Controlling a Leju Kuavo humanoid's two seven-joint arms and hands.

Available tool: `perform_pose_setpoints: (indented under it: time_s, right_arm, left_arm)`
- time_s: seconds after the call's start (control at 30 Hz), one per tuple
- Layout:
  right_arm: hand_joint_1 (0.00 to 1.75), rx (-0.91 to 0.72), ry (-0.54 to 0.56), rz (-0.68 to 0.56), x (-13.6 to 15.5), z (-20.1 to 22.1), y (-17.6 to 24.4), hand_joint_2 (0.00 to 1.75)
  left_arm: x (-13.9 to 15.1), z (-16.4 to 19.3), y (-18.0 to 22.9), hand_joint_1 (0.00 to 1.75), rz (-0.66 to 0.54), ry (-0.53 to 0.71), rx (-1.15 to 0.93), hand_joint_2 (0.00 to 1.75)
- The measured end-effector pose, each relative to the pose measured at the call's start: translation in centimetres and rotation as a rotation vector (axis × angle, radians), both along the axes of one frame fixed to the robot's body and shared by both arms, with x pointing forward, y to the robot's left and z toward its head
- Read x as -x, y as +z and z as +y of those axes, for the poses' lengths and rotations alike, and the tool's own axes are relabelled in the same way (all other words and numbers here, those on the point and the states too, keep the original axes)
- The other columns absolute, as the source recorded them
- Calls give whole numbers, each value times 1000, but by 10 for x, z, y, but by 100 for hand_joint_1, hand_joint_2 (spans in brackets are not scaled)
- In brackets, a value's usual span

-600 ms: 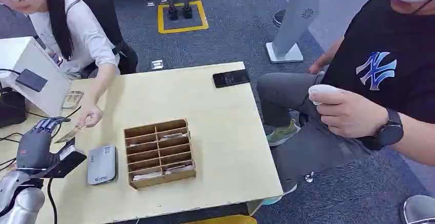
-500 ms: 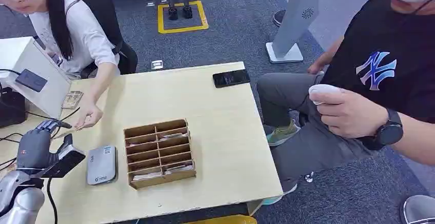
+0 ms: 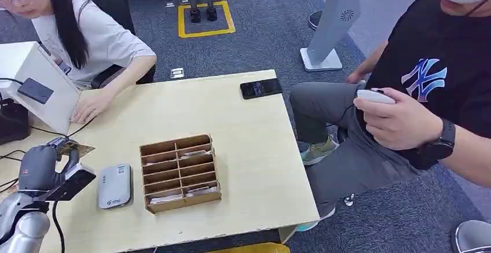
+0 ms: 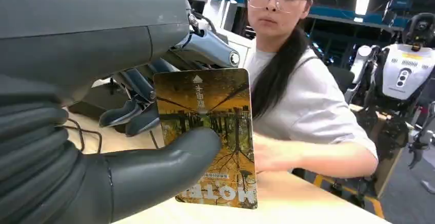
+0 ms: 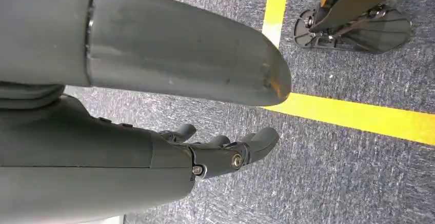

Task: Pass the card to the sensor for recognition and then transmit it.

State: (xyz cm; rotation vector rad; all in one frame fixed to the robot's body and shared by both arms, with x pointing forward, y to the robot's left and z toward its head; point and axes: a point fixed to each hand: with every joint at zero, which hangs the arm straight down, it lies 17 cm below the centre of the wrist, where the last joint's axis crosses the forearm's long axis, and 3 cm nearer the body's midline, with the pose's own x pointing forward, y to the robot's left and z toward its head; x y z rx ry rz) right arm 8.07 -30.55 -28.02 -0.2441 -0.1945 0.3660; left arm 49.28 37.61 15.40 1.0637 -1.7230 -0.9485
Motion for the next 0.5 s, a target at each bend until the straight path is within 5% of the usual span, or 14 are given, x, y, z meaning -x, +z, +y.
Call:
perform_pose_setpoints:
  time_s: [0.5]
  right_arm:
    - [0, 3, 0, -2, 0, 0, 0, 0]
  left_arm:
    - [3, -21, 16, 175, -21, -74, 149, 175]
